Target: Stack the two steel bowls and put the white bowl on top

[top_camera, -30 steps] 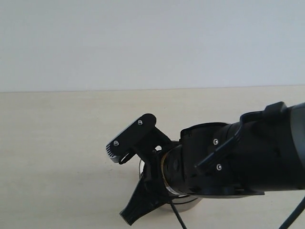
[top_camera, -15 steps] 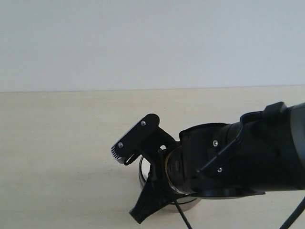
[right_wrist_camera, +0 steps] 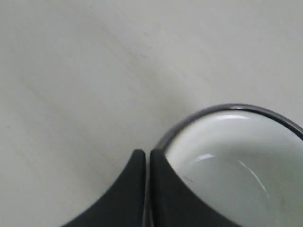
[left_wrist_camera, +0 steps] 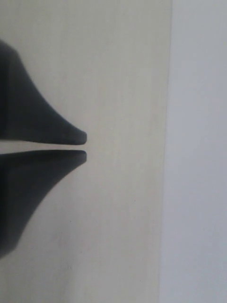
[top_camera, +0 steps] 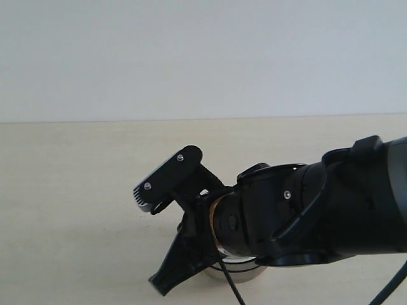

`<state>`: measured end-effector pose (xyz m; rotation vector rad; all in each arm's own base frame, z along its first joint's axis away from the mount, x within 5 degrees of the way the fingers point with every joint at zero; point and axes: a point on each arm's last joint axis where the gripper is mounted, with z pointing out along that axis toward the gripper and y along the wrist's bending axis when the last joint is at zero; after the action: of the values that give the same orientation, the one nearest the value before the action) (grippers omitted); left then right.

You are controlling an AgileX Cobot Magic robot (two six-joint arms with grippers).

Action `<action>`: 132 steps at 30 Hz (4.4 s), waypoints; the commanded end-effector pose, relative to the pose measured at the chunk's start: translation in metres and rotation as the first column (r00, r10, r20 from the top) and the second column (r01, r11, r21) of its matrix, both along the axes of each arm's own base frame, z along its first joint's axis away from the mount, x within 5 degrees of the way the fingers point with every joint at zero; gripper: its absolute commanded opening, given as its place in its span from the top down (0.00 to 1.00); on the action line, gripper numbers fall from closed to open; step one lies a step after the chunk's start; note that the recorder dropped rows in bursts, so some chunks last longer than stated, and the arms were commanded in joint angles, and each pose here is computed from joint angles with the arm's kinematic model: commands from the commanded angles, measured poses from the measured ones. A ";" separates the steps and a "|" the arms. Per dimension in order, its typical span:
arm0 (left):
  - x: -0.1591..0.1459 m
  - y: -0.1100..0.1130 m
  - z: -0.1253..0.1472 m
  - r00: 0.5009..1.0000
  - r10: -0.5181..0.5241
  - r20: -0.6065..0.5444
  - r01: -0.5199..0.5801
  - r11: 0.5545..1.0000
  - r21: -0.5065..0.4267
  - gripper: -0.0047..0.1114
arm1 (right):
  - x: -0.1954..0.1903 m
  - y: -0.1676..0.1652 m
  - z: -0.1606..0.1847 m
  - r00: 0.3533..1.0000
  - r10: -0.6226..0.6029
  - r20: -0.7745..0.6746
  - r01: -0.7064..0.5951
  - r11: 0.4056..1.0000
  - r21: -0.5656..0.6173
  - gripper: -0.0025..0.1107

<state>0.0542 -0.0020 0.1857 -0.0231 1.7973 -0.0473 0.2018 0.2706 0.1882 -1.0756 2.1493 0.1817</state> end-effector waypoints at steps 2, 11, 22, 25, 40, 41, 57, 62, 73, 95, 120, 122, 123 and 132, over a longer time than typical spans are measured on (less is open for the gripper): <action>0.000 0.000 0.000 1.000 -0.003 0.007 0.003 1.000 -0.005 0.93 | 0.000 0.003 0.003 1.000 0.020 0.000 -0.020 0.999 0.037 0.98; 0.000 0.000 0.000 1.000 -0.003 0.007 0.003 1.000 -0.005 0.93 | 0.002 -0.004 0.001 0.999 -0.043 0.008 0.043 0.999 -0.026 0.98; 0.000 0.000 0.000 1.000 -0.003 0.007 0.003 1.000 -0.005 0.93 | 0.002 -0.005 0.001 0.999 -0.051 0.002 0.051 0.999 -0.015 0.98; 0.000 0.000 0.000 1.000 -0.003 0.007 0.003 1.000 -0.005 0.93 | 0.001 -0.005 0.006 0.999 -0.047 0.007 0.047 0.999 0.002 0.98; 0.000 0.000 0.000 1.000 -0.003 0.007 0.003 1.000 -0.005 0.93 | -0.018 -0.056 0.107 0.967 -0.180 0.178 0.152 0.975 0.161 0.98; 0.000 0.000 0.000 1.000 -0.003 0.007 0.003 1.000 -0.005 0.93 | -0.021 -0.061 0.113 0.966 -0.188 0.178 0.158 0.973 0.171 0.98; 0.000 0.000 0.000 1.000 -0.003 0.007 0.003 1.000 -0.005 0.93 | -0.104 -0.185 0.153 0.936 -0.218 0.277 0.099 0.917 0.387 0.98; 0.000 0.000 0.000 1.000 -0.003 0.007 0.003 1.000 -0.005 0.93 | -0.130 -0.224 0.156 0.906 -0.258 0.335 0.051 0.853 0.520 0.98; 0.000 0.000 0.000 1.000 -0.003 0.007 0.003 1.000 -0.005 0.93 | -0.178 -0.299 0.154 0.825 -0.380 0.417 -0.077 0.656 0.751 0.98; 0.000 0.000 0.000 1.000 -0.003 0.007 0.003 1.000 -0.005 0.93 | -0.200 -0.286 0.160 0.441 -0.797 0.413 0.136 0.514 0.847 0.98; 0.000 0.000 0.000 1.000 -0.003 0.007 0.003 1.000 -0.005 0.93 | -0.158 -0.267 0.077 0.518 -0.792 0.323 0.148 0.455 0.878 0.98; 0.000 0.000 0.000 1.000 -0.003 0.007 0.003 1.000 -0.005 0.93 | -0.152 -0.265 0.058 0.538 -0.783 0.313 0.168 0.463 0.870 0.98; 0.000 0.000 0.000 1.000 -0.003 0.007 0.003 1.000 -0.005 0.93 | -0.151 -0.265 0.051 0.545 -0.780 0.306 0.179 0.465 0.867 0.98; 0.000 0.000 0.000 1.000 -0.003 0.007 0.003 1.000 -0.005 0.93 | -0.146 -0.266 0.030 0.558 -0.789 0.258 0.267 0.465 0.844 0.98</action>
<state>0.0542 -0.0020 0.1857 -0.0231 1.7973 -0.0473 0.0556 0.0049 0.2201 0.1451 1.4229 0.2880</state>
